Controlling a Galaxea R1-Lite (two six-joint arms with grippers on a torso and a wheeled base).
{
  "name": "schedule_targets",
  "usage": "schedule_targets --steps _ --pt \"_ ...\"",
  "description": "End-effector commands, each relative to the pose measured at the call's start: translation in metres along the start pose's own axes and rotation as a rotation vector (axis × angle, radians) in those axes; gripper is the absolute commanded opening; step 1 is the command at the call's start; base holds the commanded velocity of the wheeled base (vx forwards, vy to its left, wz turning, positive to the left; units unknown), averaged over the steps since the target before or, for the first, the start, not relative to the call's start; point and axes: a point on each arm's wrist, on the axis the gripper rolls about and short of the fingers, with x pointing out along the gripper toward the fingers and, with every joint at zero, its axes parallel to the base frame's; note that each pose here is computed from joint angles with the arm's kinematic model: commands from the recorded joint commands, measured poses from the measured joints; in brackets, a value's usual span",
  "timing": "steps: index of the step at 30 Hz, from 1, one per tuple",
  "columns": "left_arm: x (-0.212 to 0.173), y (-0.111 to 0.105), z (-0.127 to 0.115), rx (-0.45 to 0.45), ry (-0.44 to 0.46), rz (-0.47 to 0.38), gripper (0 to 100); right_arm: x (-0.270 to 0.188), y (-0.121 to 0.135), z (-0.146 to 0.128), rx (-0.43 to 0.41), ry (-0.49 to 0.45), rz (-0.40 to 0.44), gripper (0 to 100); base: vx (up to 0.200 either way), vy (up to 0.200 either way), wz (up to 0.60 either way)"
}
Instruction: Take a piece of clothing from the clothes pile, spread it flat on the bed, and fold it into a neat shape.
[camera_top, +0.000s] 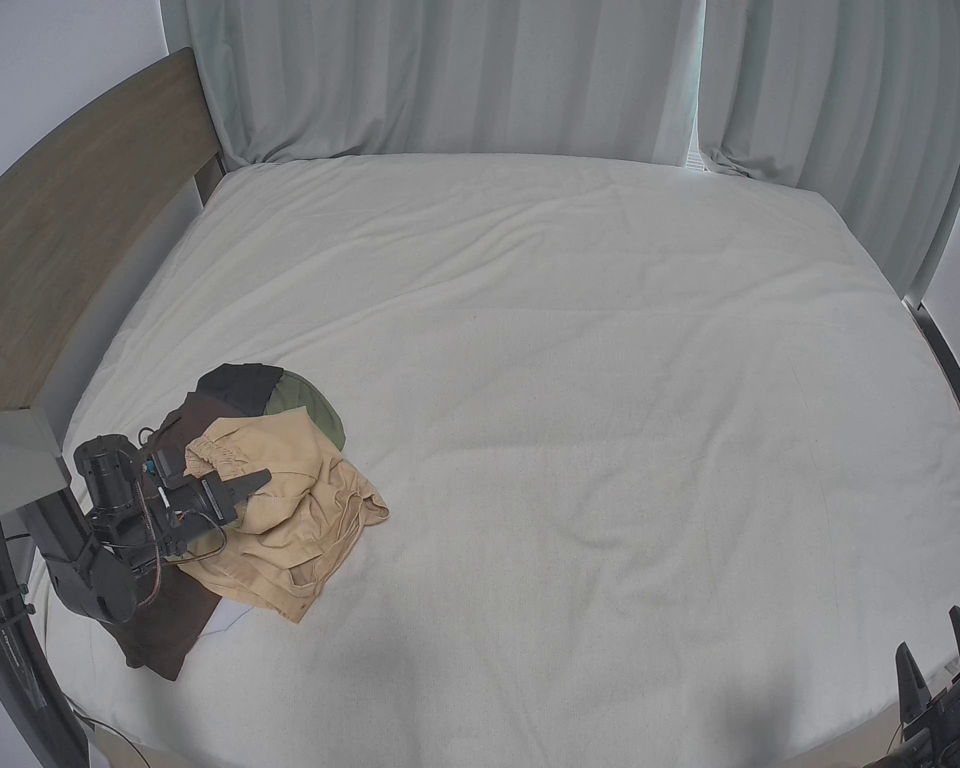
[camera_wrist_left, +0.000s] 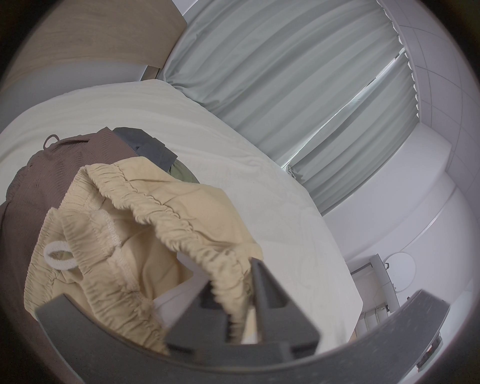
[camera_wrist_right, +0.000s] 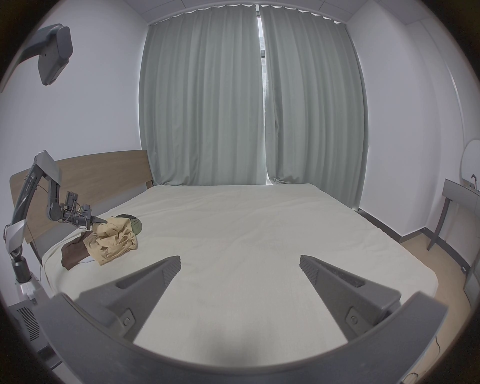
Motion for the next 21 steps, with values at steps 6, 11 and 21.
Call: schedule_targets --steps 6,11,21 --pt "-0.016 -0.015 0.004 0.01 -0.036 -0.022 0 0.0 0.0 -0.005 0.0 0.001 0.001 100 0.0 0.0 0.0" --pt "-0.032 -0.037 0.012 -0.034 -0.072 -0.059 0 0.0 0.0 -0.005 -0.002 0.001 0.001 100 0.0 0.0 0.0" --pt "-0.048 -0.065 0.013 -0.017 -0.092 -0.121 0 0.0 0.0 -0.005 0.001 0.001 0.001 100 0.0 0.0 0.0"
